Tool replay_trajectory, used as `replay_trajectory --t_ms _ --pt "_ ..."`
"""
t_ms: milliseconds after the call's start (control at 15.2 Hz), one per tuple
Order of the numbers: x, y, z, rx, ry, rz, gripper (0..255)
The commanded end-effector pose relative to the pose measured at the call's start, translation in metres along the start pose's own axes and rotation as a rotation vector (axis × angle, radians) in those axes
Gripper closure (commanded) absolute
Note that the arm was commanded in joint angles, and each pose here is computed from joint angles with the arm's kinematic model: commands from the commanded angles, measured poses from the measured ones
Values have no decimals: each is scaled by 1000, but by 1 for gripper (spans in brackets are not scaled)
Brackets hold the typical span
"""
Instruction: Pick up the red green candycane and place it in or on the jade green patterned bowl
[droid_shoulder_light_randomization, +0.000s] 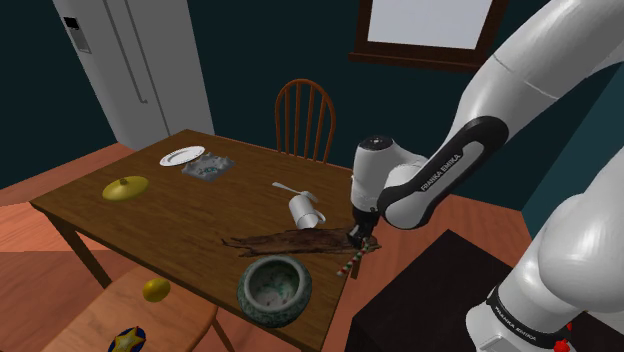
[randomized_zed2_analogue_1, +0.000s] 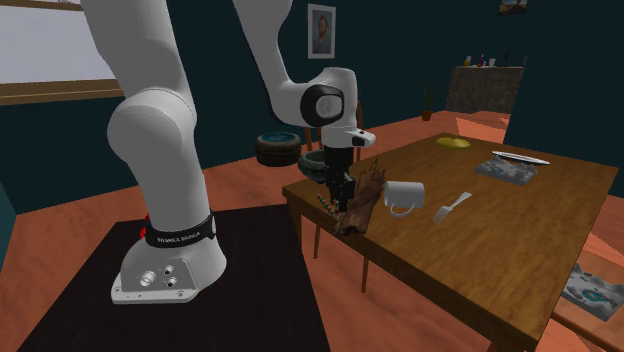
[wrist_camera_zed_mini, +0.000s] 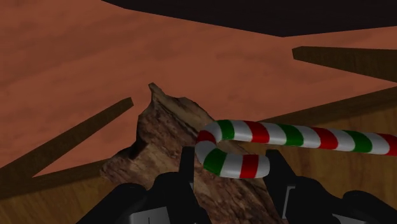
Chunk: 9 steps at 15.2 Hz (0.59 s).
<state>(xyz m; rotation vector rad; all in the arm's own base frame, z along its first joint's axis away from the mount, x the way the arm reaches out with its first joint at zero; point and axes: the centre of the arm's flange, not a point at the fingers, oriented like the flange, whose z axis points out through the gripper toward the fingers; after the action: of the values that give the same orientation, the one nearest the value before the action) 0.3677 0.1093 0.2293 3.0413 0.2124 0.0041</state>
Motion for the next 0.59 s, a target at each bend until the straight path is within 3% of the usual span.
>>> replay_trajectory --t_ms 0,528 --pt "0 1 -11 1 -1 0 255" --pt "0 5 -53 1 -1 0 255"
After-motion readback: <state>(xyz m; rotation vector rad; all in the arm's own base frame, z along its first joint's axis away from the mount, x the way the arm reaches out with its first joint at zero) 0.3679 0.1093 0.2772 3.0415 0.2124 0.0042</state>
